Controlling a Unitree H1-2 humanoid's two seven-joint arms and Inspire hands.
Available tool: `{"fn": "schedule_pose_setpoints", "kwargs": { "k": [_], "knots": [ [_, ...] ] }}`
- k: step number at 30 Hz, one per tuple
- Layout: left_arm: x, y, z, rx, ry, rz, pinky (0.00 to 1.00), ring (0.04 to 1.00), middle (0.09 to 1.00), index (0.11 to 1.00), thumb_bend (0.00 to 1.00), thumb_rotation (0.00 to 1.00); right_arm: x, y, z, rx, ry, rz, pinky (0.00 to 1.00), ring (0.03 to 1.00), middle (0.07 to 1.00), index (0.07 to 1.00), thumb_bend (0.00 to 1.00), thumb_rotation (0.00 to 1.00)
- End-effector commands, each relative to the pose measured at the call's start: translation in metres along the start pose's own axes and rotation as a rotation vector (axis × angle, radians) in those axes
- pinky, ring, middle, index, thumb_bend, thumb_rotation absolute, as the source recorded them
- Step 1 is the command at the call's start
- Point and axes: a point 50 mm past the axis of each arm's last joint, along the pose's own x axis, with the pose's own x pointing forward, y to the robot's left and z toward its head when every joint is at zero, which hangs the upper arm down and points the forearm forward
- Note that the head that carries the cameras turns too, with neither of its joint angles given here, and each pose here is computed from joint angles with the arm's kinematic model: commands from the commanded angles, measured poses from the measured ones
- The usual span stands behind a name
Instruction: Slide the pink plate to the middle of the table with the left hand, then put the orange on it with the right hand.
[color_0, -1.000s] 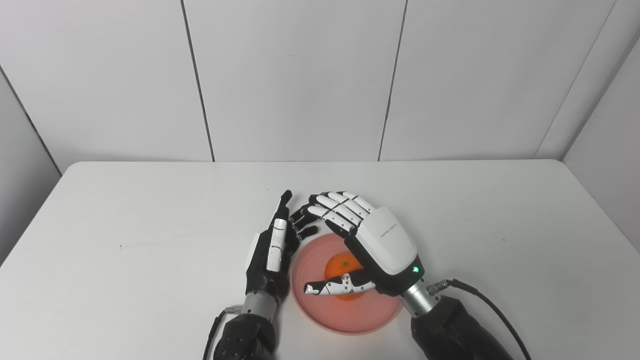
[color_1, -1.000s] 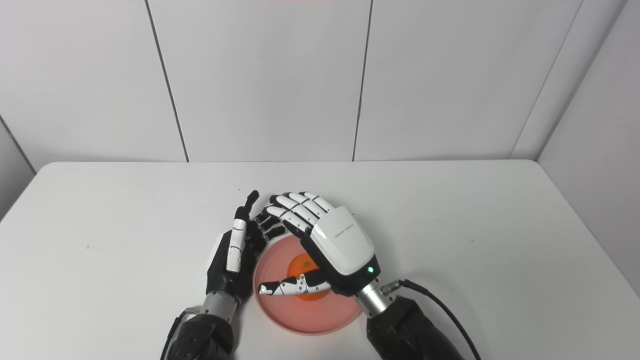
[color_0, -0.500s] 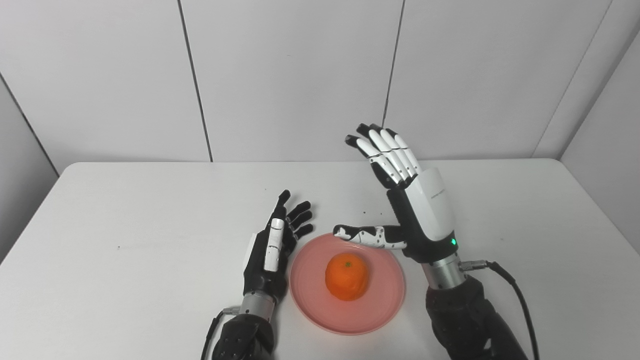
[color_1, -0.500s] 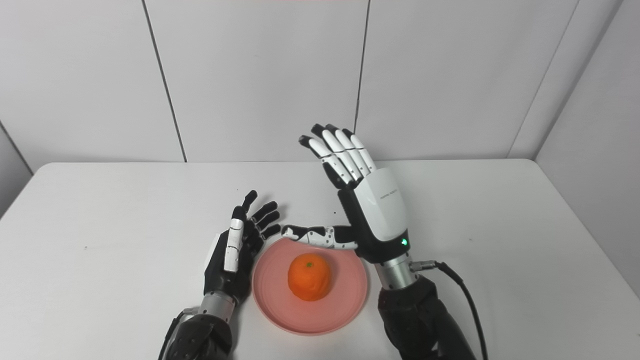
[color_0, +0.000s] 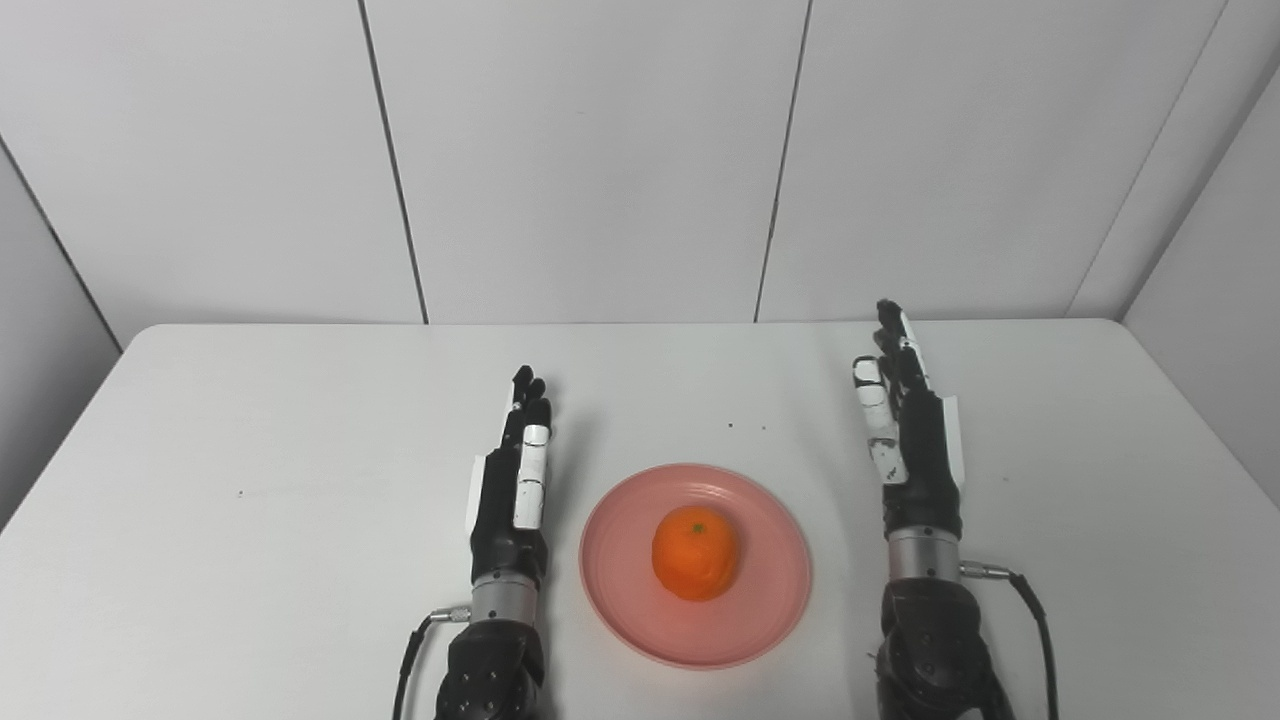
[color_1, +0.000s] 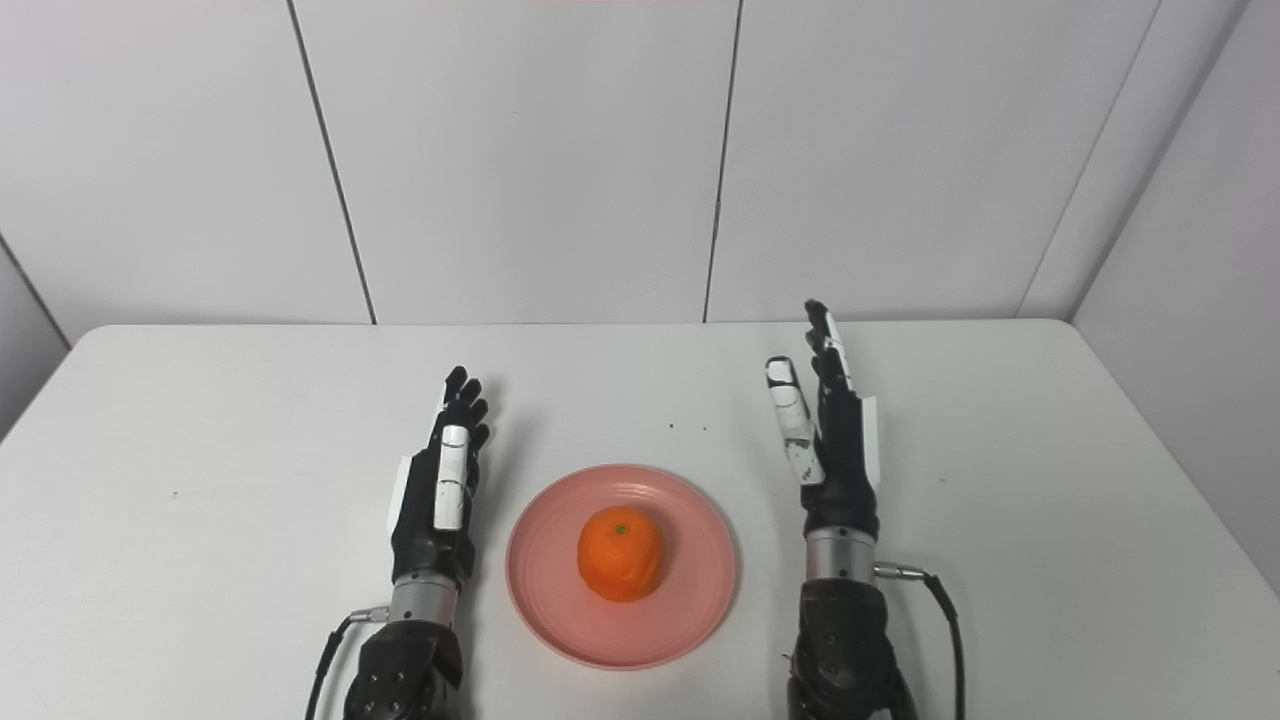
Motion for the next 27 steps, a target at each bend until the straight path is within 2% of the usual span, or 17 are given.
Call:
{"fn": "schedule_pose_setpoints", "kwargs": {
  "k": [1,4,6,9,12,19,27],
  "knots": [
    [-0.004,0.013,-0.012,0.075,-0.009,0.032,1.00,1.000,1.000,0.998,0.71,1.00,0.008,0.004,0.006,0.103,0.014,0.007,1.00,0.955,0.953,0.935,0.86,1.00],
    [0.001,0.018,-0.012,0.093,-0.015,0.047,1.00,1.000,1.000,1.000,0.72,1.00,0.003,0.004,-0.002,0.160,0.080,0.003,1.00,0.963,0.952,0.933,0.89,1.00],
    [0.007,0.022,-0.011,0.110,-0.009,0.056,1.00,1.000,1.000,1.000,0.75,1.00,-0.004,0.003,-0.011,0.170,0.154,0.002,1.00,0.969,0.949,0.934,0.91,1.00],
    [0.011,0.025,-0.010,0.111,0.012,0.060,1.00,1.000,1.000,1.000,0.77,1.00,-0.011,-0.001,-0.030,0.103,0.226,-0.004,1.00,0.968,0.950,0.942,0.88,1.00],
    [0.010,0.025,-0.008,0.102,0.036,0.045,1.00,1.000,1.000,1.000,0.75,1.00,-0.017,-0.005,-0.047,0.050,0.270,0.013,1.00,0.975,0.950,0.947,0.83,1.00],
    [0.008,0.025,-0.009,0.086,0.109,0.030,1.00,1.000,1.000,1.000,0.78,1.00,-0.025,-0.007,-0.059,0.056,0.321,0.082,1.00,0.977,0.946,0.937,0.88,1.00],
    [0.011,0.024,-0.010,0.061,0.185,0.006,1.00,1.000,1.000,1.000,0.78,1.00,-0.025,-0.002,-0.060,-0.011,0.303,0.144,1.00,0.983,0.944,0.936,0.84,1.00]
  ]
}}
